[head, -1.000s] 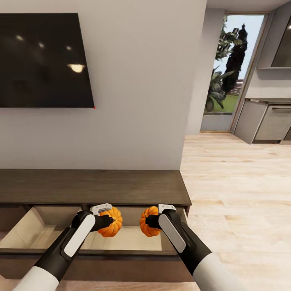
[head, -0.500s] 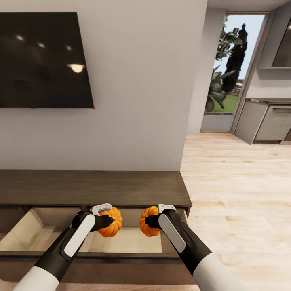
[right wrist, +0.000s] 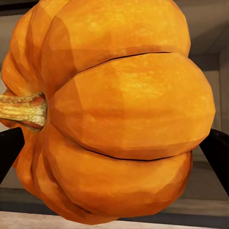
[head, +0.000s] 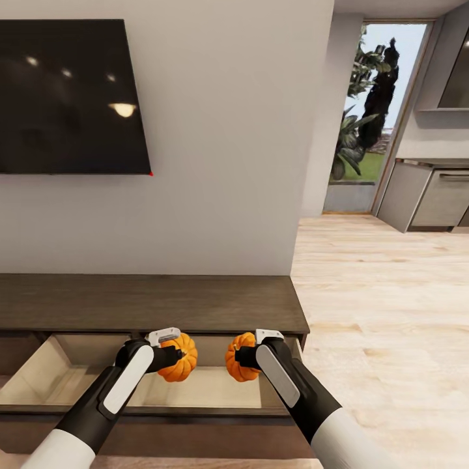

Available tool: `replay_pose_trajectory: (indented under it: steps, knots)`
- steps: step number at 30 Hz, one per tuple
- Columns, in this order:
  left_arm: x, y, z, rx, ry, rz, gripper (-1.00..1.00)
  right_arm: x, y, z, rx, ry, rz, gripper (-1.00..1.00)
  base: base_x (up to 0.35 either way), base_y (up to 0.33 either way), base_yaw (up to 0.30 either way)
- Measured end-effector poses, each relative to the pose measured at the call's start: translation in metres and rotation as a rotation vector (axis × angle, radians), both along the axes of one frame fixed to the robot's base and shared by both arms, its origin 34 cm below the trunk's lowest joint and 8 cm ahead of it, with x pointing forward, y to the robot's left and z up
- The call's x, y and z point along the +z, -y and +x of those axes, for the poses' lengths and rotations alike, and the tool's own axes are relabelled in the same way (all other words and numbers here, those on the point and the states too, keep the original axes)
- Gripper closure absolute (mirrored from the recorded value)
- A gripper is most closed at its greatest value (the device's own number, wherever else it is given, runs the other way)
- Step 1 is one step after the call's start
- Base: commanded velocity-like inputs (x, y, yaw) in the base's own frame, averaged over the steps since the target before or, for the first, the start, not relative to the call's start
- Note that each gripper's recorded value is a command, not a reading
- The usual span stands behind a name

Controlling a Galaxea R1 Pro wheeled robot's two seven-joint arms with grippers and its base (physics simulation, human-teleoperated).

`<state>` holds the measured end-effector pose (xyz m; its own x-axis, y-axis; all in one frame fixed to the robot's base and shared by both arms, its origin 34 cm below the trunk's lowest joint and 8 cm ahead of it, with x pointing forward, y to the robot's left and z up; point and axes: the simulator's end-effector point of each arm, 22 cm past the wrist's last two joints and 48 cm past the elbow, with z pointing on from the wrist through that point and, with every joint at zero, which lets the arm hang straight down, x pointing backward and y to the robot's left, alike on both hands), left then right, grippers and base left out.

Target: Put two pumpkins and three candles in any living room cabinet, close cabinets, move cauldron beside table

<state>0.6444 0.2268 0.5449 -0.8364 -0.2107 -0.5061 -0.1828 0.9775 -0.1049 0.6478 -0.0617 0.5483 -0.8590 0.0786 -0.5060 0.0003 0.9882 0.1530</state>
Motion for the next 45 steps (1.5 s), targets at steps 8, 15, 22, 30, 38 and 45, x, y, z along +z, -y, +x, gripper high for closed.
replay_pose_trajectory:
  steps: [8, 15, 22, 30, 38, 45]
  knots:
    - [-0.006, 0.001, -0.001, 0.002, 0.001, -0.002, 1.0, -0.007, 0.0, -0.002, -0.001, -0.002, 0.002, 1.0, 0.0, 0.0, 0.0]
    - [-0.016, 0.001, -0.003, 0.002, 0.001, -0.005, 1.0, -0.018, 0.0, -0.004, -0.002, -0.005, 0.001, 1.0, 0.0, 0.0, 0.0]
    - [-0.031, 0.0, -0.006, 0.006, 0.002, -0.007, 1.0, -0.035, 0.005, -0.007, -0.014, -0.007, -0.005, 1.0, 0.0, 0.0, 0.0]
    - [-0.042, 0.0, -0.007, 0.007, 0.02, -0.004, 1.0, -0.051, 0.006, -0.009, -0.027, 0.005, -0.003, 1.0, 0.0, 0.0, 0.0]
    - [-0.036, 0.016, -0.002, -0.004, 0.074, -0.013, 1.0, -0.068, 0.005, -0.012, -0.025, 0.013, -0.007, 1.0, 0.0, 0.0, 0.0]
    - [-0.051, 0.014, -0.007, 0.017, 0.064, 0.006, 1.0, -0.082, 0.006, -0.015, -0.027, 0.019, -0.007, 1.0, 0.0, 0.0, 0.0]
